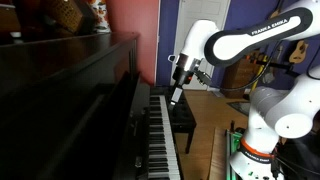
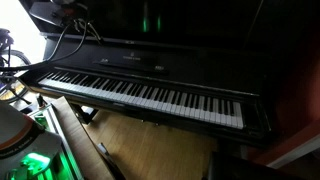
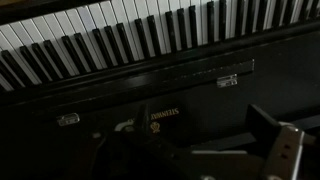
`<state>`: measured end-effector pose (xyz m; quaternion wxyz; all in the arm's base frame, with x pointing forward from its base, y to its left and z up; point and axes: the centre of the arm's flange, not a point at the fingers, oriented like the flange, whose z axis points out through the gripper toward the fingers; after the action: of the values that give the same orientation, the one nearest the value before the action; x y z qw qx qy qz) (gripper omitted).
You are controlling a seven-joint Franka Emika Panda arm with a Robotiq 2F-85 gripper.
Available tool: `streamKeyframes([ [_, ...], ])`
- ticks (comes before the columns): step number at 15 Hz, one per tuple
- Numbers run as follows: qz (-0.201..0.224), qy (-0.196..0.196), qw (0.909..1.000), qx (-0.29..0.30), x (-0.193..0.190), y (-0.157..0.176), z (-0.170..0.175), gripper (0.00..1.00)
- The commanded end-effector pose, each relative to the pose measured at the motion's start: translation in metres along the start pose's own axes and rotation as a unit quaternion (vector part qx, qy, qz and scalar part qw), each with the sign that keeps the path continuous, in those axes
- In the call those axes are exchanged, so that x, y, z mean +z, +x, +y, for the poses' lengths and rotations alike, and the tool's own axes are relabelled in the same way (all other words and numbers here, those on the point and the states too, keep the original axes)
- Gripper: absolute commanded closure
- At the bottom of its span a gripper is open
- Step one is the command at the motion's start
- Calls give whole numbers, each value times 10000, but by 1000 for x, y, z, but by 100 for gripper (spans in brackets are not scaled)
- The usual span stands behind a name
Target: Press a key at the right side of the keyboard
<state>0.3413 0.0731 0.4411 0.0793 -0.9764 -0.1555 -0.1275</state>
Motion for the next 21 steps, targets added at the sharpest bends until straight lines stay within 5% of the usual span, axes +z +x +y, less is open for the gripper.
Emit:
streamKeyframes([
  [1,-48,4,10000,6,4,-3,0,0],
  [8,-128,12,9999,17,10,-7,1,0],
  [21,-1204,16,9884,-930,31,-51,219,0],
])
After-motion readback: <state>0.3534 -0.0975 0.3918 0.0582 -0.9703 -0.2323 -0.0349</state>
